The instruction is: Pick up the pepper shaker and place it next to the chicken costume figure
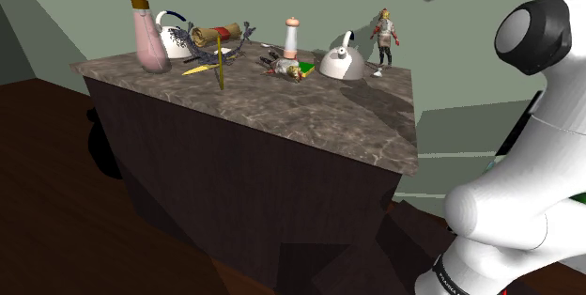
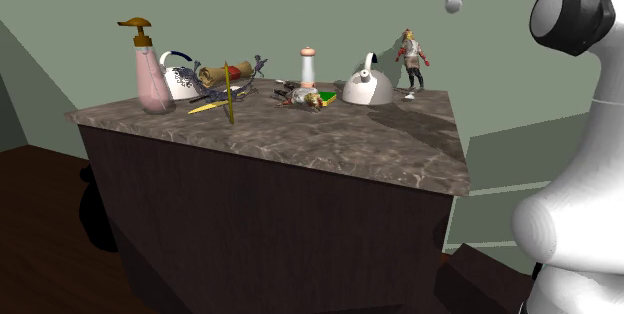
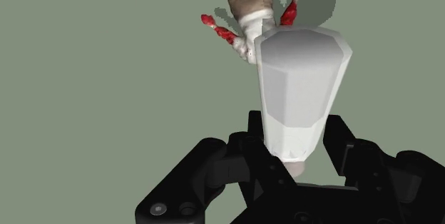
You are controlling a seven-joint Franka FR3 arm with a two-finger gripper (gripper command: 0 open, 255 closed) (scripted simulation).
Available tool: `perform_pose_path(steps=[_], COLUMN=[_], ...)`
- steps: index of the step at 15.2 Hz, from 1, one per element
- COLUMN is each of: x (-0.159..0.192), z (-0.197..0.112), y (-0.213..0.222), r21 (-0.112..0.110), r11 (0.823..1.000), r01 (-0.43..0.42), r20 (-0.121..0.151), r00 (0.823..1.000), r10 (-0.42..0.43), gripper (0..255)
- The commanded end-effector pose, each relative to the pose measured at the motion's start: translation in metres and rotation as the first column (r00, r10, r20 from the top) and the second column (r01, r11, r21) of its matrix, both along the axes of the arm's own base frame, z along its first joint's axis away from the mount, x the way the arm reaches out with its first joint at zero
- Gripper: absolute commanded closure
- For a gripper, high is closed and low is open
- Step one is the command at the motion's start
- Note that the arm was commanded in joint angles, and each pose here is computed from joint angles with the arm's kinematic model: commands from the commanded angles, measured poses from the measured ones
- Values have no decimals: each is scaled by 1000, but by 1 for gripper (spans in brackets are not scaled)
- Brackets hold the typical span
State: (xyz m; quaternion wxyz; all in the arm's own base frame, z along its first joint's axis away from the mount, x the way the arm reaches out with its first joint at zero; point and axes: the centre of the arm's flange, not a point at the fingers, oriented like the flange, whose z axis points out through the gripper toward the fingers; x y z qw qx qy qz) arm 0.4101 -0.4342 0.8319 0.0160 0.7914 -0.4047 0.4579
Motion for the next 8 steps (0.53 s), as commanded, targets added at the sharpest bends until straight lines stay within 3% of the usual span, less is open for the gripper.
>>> perform_pose_path(steps=[1,8], x=[-1,-1], z=[-11,-48], y=[1,1], r21=[-1,-1], r11=[1000,1000], r01=[0,0], r20=[0,0], r00=[1000,1000], r10=[0,0], gripper=[255,255])
